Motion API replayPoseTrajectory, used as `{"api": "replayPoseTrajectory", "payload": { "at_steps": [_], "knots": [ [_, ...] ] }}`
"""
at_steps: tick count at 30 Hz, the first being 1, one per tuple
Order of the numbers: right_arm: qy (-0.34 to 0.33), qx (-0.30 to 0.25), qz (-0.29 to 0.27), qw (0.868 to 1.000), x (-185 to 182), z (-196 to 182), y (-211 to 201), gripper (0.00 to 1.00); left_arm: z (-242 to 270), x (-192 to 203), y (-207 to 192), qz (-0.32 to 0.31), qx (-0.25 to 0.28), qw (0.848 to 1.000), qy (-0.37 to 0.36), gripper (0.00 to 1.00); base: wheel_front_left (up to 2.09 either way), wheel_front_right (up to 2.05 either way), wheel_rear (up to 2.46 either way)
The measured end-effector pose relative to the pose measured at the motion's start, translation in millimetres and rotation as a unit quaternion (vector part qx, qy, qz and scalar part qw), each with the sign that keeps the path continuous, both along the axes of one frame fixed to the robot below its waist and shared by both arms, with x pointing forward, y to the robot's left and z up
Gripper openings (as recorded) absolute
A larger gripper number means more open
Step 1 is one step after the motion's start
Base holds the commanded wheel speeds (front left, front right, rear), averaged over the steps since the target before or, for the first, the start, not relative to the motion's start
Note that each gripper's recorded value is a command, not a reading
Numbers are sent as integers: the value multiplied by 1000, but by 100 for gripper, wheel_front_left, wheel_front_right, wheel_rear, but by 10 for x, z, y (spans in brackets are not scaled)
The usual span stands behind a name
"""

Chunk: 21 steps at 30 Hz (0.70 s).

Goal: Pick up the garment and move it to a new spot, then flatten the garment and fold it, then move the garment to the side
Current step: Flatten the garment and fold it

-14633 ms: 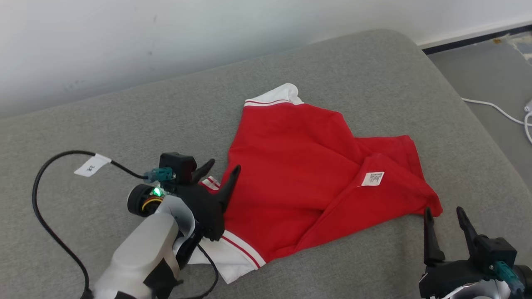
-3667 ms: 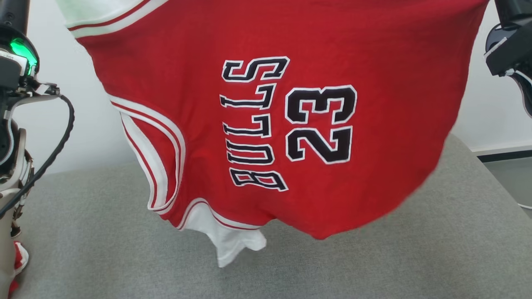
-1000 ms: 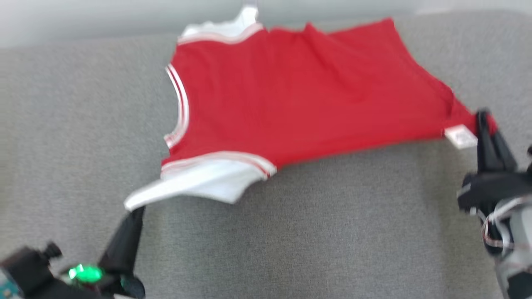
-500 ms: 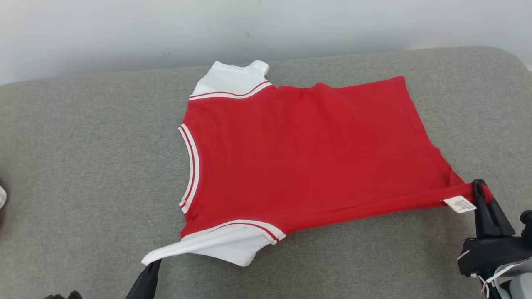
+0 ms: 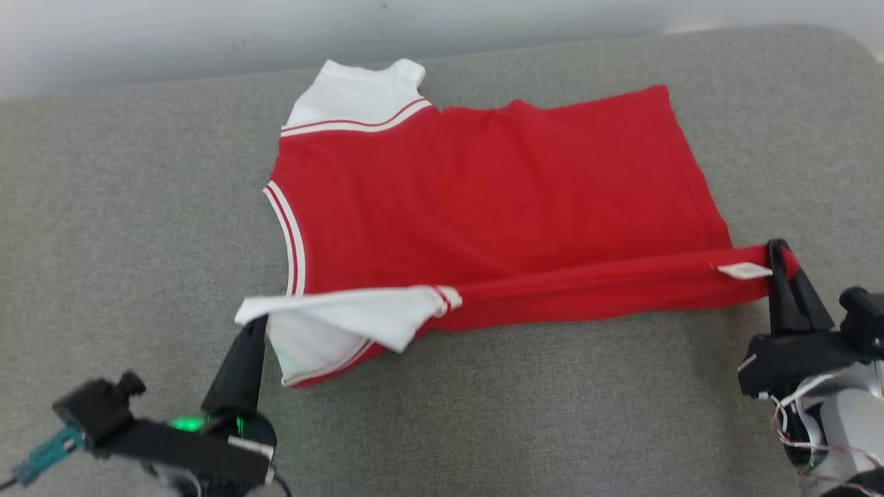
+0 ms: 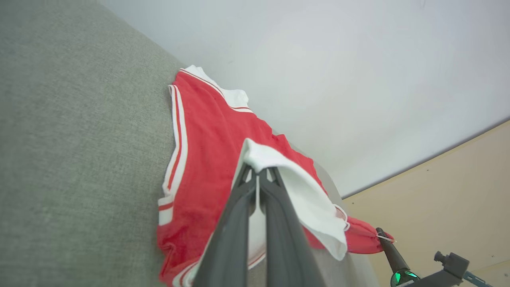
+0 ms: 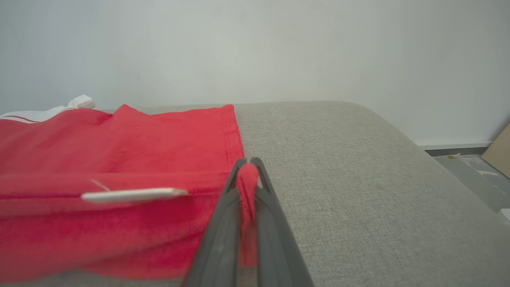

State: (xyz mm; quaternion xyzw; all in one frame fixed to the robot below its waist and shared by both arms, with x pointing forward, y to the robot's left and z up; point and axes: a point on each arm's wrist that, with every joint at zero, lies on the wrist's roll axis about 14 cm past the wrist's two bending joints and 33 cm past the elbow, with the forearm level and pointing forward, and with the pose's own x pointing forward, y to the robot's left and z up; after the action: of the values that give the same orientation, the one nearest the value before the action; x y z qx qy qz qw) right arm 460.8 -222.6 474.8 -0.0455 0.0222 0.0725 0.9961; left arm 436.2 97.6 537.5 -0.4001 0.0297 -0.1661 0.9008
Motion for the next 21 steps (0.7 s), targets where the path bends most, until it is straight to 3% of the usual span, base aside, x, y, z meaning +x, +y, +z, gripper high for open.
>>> {"api": "replayPoseTrajectory", "payload": {
  "at_steps": [19,21],
  "knots": [
    [41,-29,-1,999,675,-423,62,0,-456,777,-81,-16,97,995,-8,0,0,0,0],
    [47,-30,-1,998,712,-486,69,6,-518,811,-94,-22,109,994,-5,0,0,0,0]
  ]
}}
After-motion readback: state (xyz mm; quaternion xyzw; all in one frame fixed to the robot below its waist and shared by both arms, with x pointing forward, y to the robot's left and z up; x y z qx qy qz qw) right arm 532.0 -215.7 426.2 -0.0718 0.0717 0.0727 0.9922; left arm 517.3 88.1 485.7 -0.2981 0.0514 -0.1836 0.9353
